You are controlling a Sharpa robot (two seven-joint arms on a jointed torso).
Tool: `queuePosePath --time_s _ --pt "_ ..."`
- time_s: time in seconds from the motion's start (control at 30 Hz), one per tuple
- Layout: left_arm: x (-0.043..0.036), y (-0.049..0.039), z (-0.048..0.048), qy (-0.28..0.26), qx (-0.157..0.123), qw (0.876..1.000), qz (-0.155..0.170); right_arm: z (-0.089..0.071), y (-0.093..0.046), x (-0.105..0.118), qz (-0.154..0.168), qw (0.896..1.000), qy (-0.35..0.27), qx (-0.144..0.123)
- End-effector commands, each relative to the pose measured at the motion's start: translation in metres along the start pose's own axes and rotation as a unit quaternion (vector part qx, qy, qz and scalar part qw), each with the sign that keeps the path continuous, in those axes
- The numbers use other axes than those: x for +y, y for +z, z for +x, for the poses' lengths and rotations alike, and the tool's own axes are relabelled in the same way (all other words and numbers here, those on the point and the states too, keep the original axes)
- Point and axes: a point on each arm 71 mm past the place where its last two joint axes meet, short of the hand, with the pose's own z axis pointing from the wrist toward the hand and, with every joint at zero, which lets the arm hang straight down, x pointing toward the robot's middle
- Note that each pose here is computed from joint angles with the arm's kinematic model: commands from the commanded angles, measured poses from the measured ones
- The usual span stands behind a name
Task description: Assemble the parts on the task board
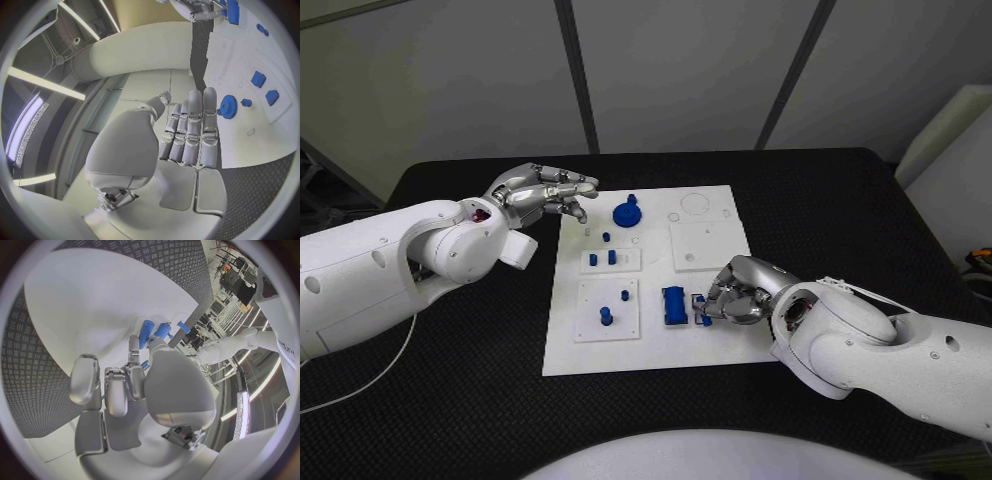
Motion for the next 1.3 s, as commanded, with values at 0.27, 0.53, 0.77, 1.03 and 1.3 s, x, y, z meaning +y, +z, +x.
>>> queuePosePath --time_s 0.27,0.53,0.77,1.03,1.3 --pt "-0.0009 0.0011 0.0023 -0.002 0.009 1.000 0.001 -0.0008 0.0002 0.0038 -0.009 1.000 -0.023 -0.011" --pt "-0.0007 0.0010 0.0018 -0.002 0.008 1.000 0.000 0.0004 0.0010 0.0057 -0.013 1.000 -0.022 -0.008" --pt "-0.0005 0.0011 0.0019 -0.002 0.009 1.000 -0.001 0.0003 0.0018 0.0046 -0.011 1.000 -0.022 -0.008" --pt "-0.0004 0.0011 0.0017 -0.002 0.009 1.000 -0.002 -0.0009 0.0005 0.0030 -0.012 1.000 -0.023 -0.009" --pt "-0.0003 0.0006 0.0009 -0.002 0.009 1.000 -0.003 -0.0059 -0.0071 -0.0012 -0.047 0.999 -0.009 -0.007"
